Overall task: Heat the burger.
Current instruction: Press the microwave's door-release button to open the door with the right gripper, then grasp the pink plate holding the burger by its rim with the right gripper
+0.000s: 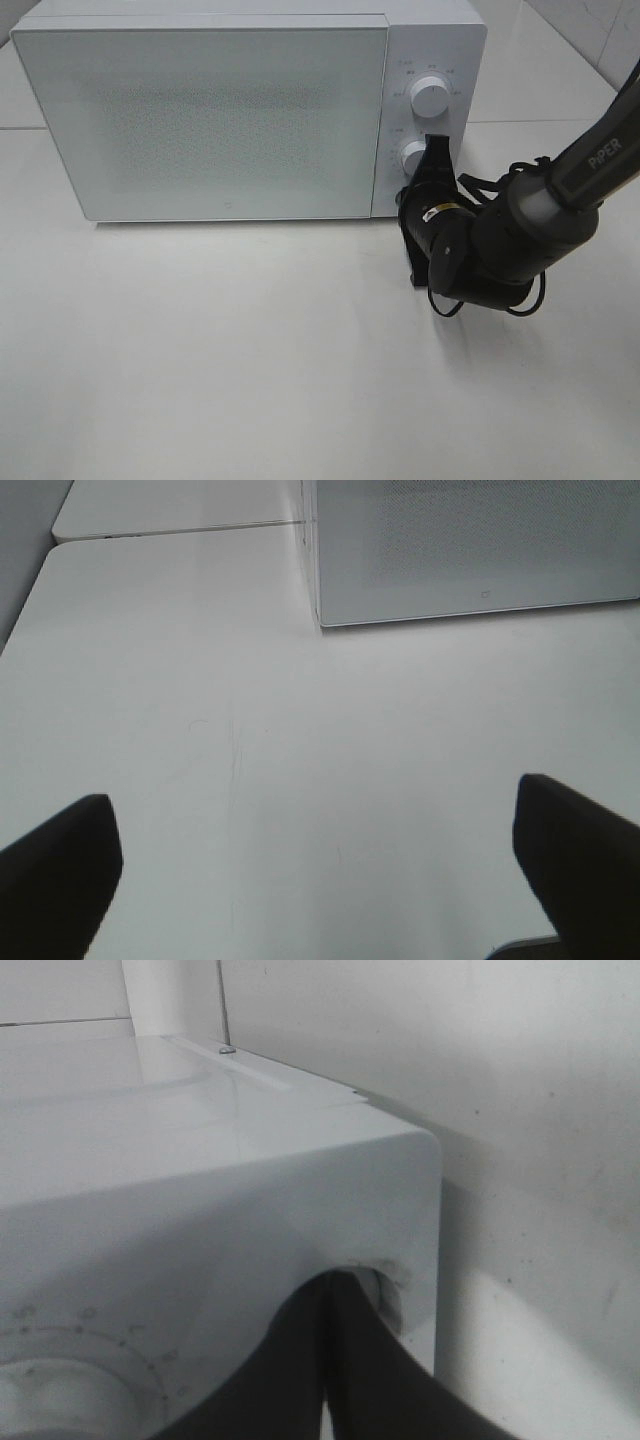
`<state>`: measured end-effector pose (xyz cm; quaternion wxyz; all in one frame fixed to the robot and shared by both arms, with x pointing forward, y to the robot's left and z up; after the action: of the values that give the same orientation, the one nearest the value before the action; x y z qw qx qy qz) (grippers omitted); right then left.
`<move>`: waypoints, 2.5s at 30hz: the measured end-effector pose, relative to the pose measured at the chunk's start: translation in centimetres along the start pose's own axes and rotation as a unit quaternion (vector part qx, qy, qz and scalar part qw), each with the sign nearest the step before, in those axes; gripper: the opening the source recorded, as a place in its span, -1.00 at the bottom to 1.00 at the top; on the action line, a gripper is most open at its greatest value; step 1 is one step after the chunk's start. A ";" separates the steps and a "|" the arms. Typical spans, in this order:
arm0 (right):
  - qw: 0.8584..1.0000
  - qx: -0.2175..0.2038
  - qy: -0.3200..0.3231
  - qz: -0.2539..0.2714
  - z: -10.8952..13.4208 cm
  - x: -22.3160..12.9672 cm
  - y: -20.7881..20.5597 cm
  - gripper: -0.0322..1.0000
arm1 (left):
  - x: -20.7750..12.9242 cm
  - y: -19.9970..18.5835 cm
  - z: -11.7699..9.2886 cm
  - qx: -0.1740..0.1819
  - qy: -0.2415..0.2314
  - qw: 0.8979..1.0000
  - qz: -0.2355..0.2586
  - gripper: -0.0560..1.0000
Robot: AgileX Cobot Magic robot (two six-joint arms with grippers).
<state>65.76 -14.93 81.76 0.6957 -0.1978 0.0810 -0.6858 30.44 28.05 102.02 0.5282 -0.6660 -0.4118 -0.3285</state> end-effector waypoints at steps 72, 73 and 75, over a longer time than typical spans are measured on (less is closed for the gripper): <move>0.990 -0.098 -0.081 0.053 0.2 -0.9 -5.8 -0.92 | 0.0 0.0 0.0 0.000 0.000 1.000 0.000 0.98; 0.990 -0.098 -0.081 0.053 0.2 -0.9 -5.8 -0.92 | 0.0 0.0 0.0 0.000 0.000 1.000 0.000 0.98; 0.979 -0.110 -0.142 0.093 0.5 -1.1 -7.4 -0.92 | 0.0 0.0 0.0 0.000 0.000 1.000 0.000 0.98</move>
<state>59.05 -13.62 84.87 0.7347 -0.3603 0.0738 -0.5701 30.44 28.05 102.02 0.5282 -0.6660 -0.4118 -0.3285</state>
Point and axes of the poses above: a point on each arm's last joint axis where the gripper is mounted, y pointing out along that axis toward the gripper, z along the wrist's bending axis when the last joint is at zero, x = y × z, the point moved 8 cm from there along y, pointing out along that axis toward the gripper, and after that the axes turned 15 degrees about -y, right-handed, at the moved point
